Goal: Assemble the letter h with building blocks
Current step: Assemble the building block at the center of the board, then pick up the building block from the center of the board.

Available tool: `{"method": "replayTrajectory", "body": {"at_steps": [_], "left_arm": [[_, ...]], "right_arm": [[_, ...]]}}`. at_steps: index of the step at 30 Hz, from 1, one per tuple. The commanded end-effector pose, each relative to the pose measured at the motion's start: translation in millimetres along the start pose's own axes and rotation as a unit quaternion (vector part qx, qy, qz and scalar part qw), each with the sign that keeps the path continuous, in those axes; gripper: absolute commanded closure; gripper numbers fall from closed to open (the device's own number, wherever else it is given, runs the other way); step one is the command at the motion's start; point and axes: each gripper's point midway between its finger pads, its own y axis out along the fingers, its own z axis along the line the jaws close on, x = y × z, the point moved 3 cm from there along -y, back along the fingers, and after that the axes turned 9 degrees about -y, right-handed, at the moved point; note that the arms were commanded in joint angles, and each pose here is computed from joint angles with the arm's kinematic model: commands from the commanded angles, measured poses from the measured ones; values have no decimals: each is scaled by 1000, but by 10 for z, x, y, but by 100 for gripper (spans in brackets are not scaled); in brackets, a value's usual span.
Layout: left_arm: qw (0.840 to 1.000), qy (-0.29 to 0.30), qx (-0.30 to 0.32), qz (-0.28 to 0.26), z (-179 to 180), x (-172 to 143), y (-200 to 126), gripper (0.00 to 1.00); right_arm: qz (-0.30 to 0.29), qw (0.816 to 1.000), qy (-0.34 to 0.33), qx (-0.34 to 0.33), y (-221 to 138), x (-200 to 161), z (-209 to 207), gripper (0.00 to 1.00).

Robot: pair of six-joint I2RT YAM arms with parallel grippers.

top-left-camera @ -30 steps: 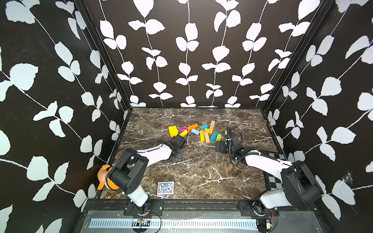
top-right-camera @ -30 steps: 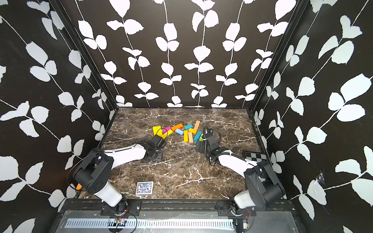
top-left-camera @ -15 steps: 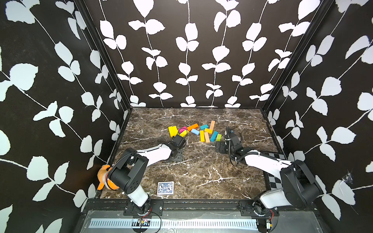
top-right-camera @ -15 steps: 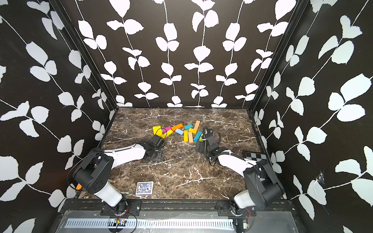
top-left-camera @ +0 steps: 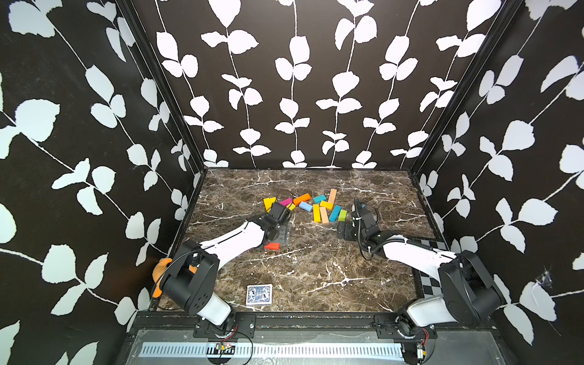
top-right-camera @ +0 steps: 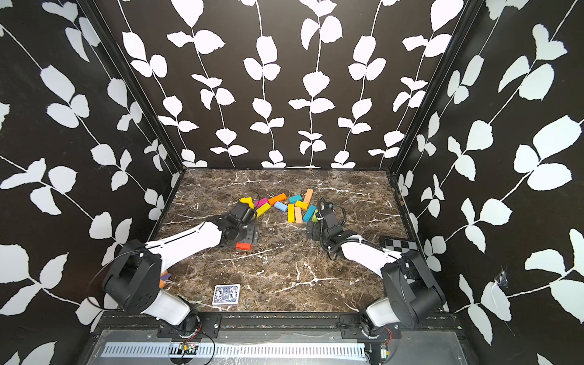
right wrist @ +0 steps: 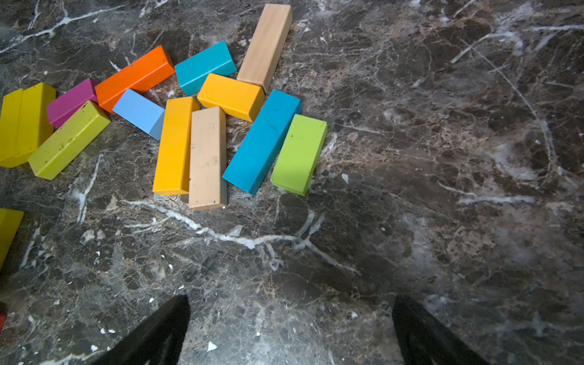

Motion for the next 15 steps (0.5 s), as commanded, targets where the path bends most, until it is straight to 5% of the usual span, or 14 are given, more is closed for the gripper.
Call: {"method": "replayTrajectory", "body": {"at_steps": [1, 15], "left_arm": [[1000, 21, 0, -17, -63, 197, -49, 9], [998, 21, 52, -17, 9, 501, 493, 11]], "right_arm": [[-12, 1000, 8, 4, 5, 82, 11, 1], [-15, 1000, 10, 5, -18, 91, 12, 1]]}}
